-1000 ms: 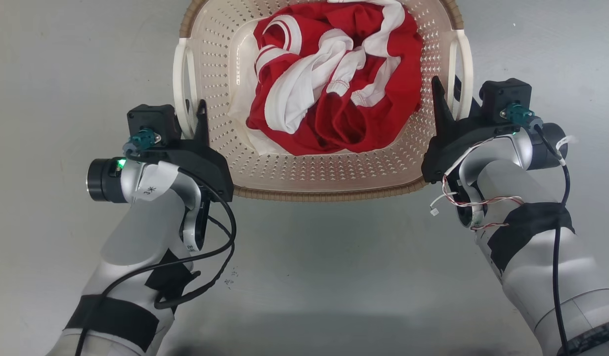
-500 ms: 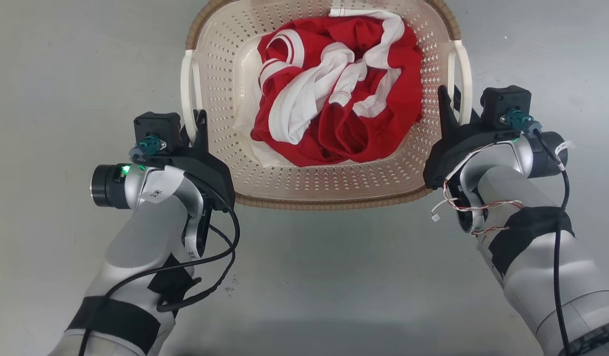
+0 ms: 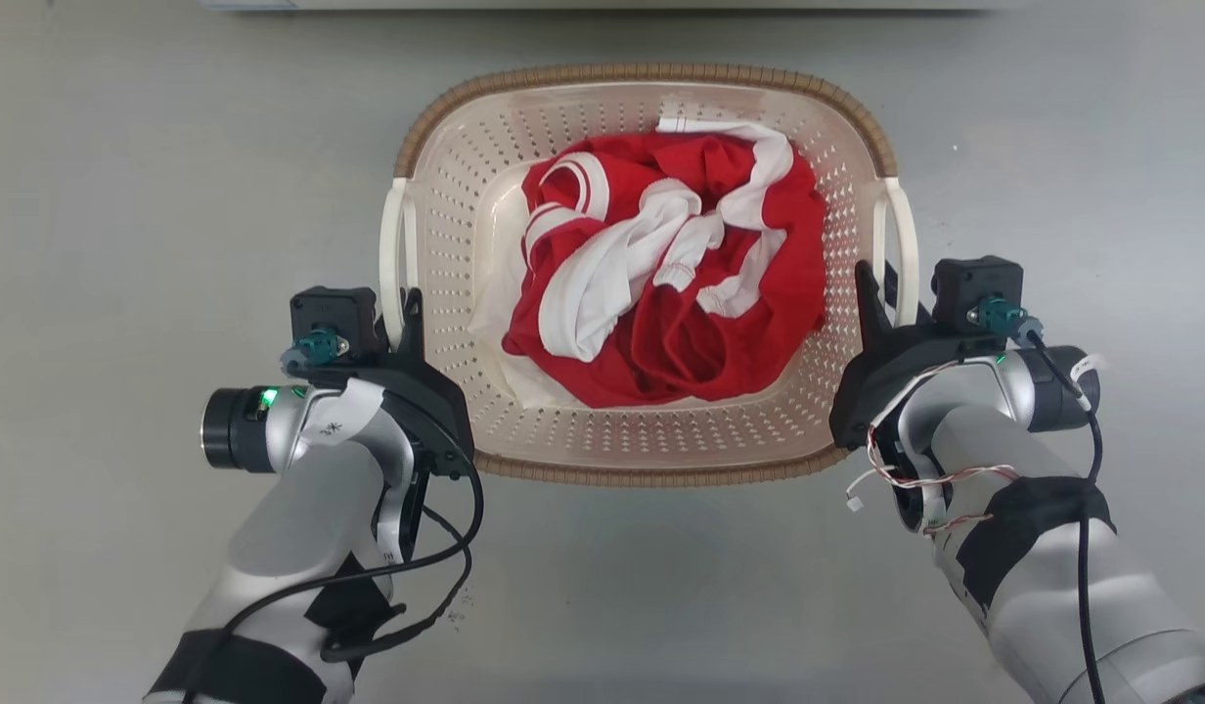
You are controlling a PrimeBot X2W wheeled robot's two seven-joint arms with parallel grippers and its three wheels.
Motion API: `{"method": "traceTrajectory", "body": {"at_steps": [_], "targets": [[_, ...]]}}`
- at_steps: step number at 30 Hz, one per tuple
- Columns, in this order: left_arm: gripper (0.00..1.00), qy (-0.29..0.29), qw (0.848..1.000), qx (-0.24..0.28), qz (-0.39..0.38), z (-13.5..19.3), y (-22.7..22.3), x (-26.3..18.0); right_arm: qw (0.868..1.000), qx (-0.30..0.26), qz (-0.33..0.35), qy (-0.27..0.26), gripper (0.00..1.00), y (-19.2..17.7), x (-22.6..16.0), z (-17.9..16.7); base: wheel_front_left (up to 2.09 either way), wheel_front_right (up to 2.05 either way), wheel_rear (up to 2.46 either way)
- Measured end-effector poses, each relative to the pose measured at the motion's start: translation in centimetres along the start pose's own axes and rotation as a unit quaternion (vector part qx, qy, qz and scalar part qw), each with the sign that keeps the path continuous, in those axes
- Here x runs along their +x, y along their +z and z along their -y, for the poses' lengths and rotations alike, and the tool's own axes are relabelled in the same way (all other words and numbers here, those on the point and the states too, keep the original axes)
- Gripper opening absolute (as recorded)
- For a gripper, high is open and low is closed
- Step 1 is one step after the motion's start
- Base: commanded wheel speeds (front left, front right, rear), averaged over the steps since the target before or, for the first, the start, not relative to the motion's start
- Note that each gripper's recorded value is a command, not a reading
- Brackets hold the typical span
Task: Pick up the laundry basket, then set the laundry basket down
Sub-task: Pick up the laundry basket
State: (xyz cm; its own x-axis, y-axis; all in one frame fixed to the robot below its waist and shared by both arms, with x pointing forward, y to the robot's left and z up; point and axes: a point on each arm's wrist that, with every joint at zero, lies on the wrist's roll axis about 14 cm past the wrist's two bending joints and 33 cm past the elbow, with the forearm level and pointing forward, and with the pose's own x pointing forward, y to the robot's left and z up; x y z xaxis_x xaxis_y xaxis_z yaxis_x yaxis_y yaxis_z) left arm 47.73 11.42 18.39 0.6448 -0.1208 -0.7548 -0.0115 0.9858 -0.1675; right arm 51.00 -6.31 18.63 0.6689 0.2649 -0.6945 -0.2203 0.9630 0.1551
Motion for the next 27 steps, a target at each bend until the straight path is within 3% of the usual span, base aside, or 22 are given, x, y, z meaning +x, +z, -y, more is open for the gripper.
{"method": "traceTrajectory", "body": {"at_steps": [27], "targets": [[0.00,-0.008,1.000,0.018,-0.005,1.5,-1.7,-10.9,1.000,0.016,-0.016,0.007,0.00,-1.6,-11.5,-3.4,0.00,0.00,0.00]]}}
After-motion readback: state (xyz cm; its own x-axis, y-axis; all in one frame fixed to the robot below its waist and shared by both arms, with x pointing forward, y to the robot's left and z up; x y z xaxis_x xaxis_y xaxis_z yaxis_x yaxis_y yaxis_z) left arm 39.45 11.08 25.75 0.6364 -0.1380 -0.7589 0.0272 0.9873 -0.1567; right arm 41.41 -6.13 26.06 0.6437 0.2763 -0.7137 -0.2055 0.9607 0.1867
